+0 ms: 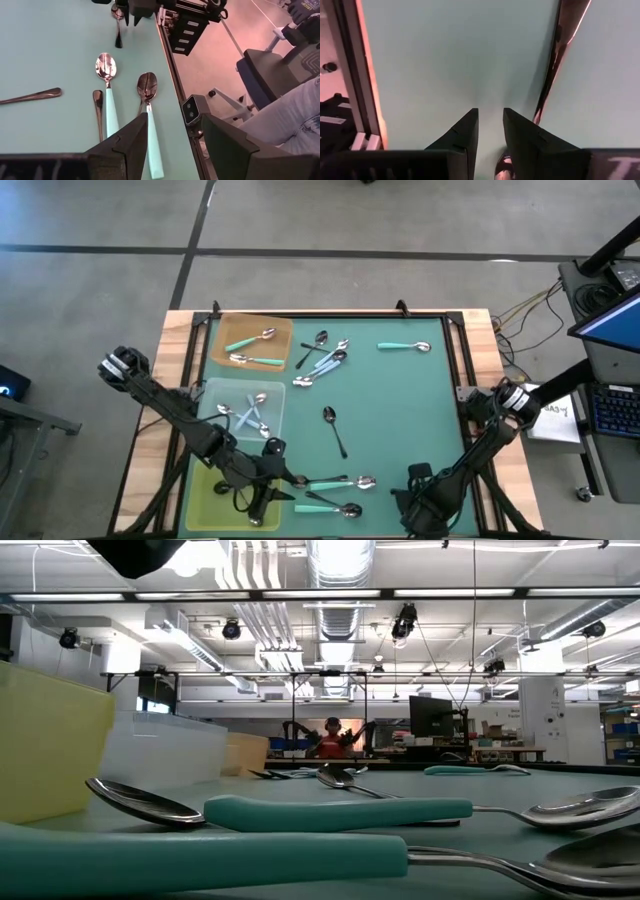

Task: Sort silverware by color (type)
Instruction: Put the black spoon into the yellow bin, then put the green spoon into the orange bin

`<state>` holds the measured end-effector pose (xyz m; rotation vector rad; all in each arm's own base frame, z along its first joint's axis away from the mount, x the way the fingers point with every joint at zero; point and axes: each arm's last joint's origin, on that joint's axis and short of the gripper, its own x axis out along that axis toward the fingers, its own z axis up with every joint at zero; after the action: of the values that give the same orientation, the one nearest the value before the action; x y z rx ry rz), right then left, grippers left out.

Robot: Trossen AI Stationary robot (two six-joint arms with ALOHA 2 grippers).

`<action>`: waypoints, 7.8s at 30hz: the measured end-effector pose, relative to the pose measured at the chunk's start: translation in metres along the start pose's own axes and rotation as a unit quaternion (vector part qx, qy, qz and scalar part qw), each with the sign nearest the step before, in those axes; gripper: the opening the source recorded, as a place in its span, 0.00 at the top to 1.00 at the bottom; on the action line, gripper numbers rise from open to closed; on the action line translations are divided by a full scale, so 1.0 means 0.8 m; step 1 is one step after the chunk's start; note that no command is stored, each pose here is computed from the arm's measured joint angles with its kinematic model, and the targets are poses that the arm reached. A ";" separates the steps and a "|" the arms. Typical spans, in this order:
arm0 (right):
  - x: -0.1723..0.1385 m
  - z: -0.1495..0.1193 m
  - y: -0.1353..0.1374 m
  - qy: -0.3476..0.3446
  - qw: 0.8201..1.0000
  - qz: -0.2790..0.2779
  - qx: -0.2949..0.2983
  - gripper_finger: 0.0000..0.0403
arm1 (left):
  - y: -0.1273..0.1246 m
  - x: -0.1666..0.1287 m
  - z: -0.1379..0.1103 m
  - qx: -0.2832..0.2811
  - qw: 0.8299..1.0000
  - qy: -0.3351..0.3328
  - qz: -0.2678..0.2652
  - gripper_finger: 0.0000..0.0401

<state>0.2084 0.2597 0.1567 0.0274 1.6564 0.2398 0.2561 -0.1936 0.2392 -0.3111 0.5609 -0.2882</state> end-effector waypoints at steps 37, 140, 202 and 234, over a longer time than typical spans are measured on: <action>-0.003 0.003 -0.007 -0.061 0.994 -0.087 0.001 0.80 | 0.003 0.001 0.002 0.005 1.000 -0.004 0.002 0.58; -0.208 0.109 -0.178 -0.595 0.752 -0.278 0.056 0.98 | 0.087 -0.030 0.100 -0.060 0.906 -0.308 0.285 0.58; -0.118 -0.047 -0.081 -0.112 0.951 0.057 0.283 0.76 | 0.026 -0.120 -0.024 -0.283 0.918 0.264 0.091 1.00; -0.066 -0.101 -0.057 0.121 0.794 0.042 0.594 0.76 | 0.001 -0.061 -0.016 -0.124 0.968 0.208 -0.057 0.71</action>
<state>0.1396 0.1954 0.2071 1.0612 1.8133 -0.8036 0.2094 -0.1789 0.2519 -0.5328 0.9996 -0.3987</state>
